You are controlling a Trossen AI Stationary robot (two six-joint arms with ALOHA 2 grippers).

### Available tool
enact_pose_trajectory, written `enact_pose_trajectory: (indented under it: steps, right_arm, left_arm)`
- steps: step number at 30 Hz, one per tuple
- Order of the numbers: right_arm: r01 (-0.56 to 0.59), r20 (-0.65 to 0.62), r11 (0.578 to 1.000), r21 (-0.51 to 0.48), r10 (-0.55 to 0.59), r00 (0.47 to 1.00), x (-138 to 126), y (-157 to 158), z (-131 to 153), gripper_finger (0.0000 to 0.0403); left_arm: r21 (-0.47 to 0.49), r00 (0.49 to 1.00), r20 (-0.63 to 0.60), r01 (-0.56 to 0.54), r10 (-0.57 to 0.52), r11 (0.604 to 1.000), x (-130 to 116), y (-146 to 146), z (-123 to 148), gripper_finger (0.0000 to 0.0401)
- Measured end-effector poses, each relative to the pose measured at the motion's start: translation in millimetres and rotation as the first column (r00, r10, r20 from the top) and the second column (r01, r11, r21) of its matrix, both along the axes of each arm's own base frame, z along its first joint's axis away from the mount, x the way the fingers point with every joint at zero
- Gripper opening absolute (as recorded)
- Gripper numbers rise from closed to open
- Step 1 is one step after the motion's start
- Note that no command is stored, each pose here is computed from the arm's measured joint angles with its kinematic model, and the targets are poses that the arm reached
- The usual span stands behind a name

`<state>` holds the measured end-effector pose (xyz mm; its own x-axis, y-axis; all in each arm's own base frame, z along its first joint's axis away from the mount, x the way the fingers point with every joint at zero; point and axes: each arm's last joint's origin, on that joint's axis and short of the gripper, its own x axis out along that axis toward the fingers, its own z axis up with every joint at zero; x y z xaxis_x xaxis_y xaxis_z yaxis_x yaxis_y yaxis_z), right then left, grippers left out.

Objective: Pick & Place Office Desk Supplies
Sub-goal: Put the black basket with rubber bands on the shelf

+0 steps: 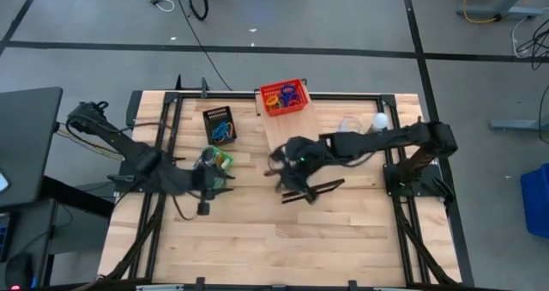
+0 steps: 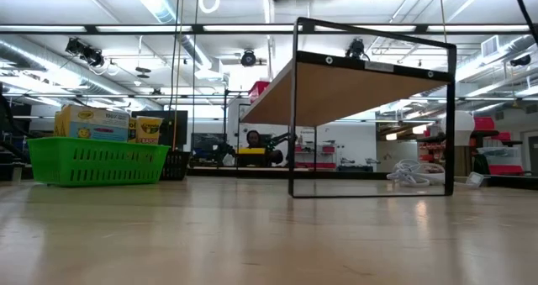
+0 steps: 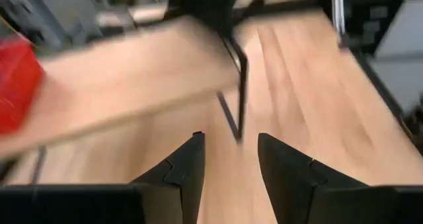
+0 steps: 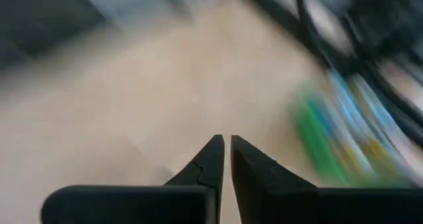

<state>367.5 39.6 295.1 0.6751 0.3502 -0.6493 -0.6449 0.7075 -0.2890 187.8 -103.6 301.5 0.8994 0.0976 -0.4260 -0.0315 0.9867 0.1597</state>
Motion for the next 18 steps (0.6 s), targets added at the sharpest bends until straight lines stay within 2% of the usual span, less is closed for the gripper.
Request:
enact_pose_trajectory:
  steps: [2, 4, 6, 10, 14, 18]
  right_arm:
    - [-0.146, 0.068, 0.972, 0.184, 0.135, 0.988, -4.7, 13.6, 16.6, 0.0038]
    - [-0.272, 0.132, 0.920, 0.281, 0.244, 0.961, -13.0, 23.3, 32.5, 0.0039]
    - [-0.321, 0.177, 0.903, 0.284, 0.280, 0.944, -22.2, 32.3, 44.6, 0.0039]
    - [-0.270, 0.255, 0.945, 0.185, 0.219, 0.942, -41.4, 49.2, 66.2, 0.0040]
    - [-0.251, 0.279, 0.953, 0.168, 0.198, 0.940, -70.1, 52.1, 88.8, 0.0040]
    - [-0.177, 0.245, 0.963, 0.205, 0.125, 0.962, -96.0, 48.6, 100.4, 0.0041]
  left_arm:
    - [0.003, 0.997, -0.071, 0.010, -0.009, 1.000, 1.8, -6.4, -11.1, 0.0146]
    - [0.021, 0.992, -0.119, 0.031, -0.028, 0.999, 3.8, -15.5, -21.6, 0.0146]
    - [0.026, 0.992, -0.115, 0.058, -0.054, 0.998, 5.8, -24.9, -33.8, 0.0146]
    - [0.024, 0.999, -0.018, 0.051, -0.050, 0.998, 4.6, -30.1, -63.9, 0.0146]
    - [0.017, 0.997, 0.082, 0.004, -0.006, 1.000, -4.4, -17.8, -96.4, 0.0146]
    - [-0.021, 0.987, 0.144, -0.074, 0.077, 0.997, -8.5, 3.4, -107.8, 0.0146]
